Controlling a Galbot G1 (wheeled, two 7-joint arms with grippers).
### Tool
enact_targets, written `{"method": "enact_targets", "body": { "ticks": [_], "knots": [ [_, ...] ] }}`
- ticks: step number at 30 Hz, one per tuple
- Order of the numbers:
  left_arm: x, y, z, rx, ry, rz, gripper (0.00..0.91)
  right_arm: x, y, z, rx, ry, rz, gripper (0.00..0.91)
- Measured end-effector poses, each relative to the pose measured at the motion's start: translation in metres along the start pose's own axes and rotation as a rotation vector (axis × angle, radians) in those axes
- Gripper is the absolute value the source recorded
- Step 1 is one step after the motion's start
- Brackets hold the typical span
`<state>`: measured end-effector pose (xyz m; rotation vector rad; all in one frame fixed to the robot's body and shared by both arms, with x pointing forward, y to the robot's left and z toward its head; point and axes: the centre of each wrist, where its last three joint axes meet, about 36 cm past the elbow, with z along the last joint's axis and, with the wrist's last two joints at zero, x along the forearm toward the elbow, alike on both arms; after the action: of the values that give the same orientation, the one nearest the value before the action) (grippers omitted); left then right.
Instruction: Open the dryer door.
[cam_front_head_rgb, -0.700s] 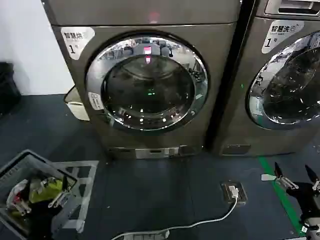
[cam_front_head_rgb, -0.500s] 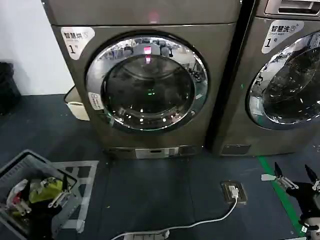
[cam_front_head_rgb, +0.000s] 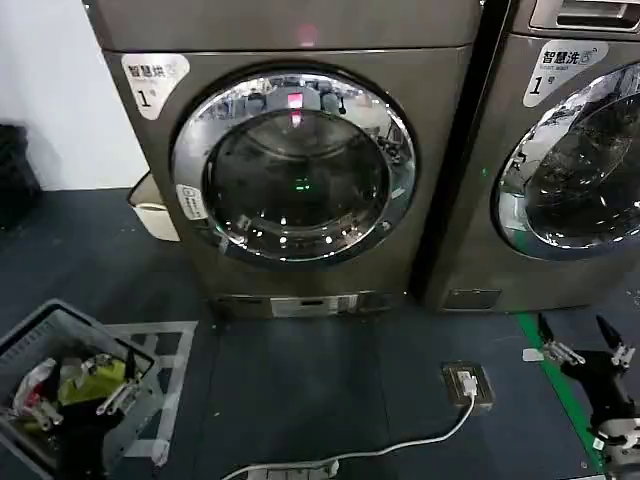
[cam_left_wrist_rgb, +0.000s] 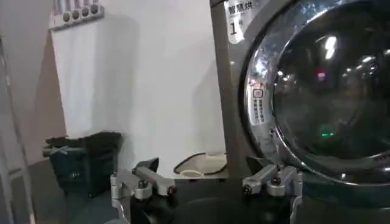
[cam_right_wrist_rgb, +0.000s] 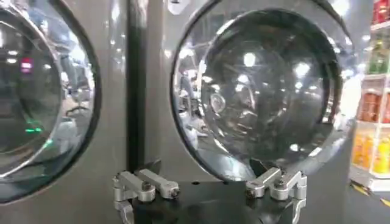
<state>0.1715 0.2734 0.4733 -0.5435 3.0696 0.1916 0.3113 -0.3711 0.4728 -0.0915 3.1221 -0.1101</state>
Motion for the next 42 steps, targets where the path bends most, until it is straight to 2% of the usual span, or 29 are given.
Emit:
{"method": "enact_targets", "body": {
  "ticks": [5, 20, 26, 33, 42],
  "knots": [
    [-0.001, 0.001, -0.003, -0.003, -0.003, 0.000, 0.907, -0.028, 0.015, -0.006, 0.008, -0.023, -0.089, 0.907],
    [-0.001, 0.001, -0.005, -0.017, 0.000, 0.002, 0.907, -0.100, 0.071, -0.022, -0.043, -0.043, -0.462, 0.907],
    [-0.001, 0.001, -0.005, -0.020, -0.001, 0.003, 0.907, -0.127, 0.087, -0.035, -0.044, -0.075, -0.602, 0.907],
    [0.000, 0.001, -0.004, -0.020, 0.001, 0.003, 0.907, -0.160, 0.110, -0.046, -0.059, -0.083, -0.778, 0.907],
    [0.001, 0.001, -0.006, -0.019, -0.002, 0.005, 0.907, -0.205, 0.141, -0.055, -0.066, -0.092, -0.879, 0.907]
  ]
}}
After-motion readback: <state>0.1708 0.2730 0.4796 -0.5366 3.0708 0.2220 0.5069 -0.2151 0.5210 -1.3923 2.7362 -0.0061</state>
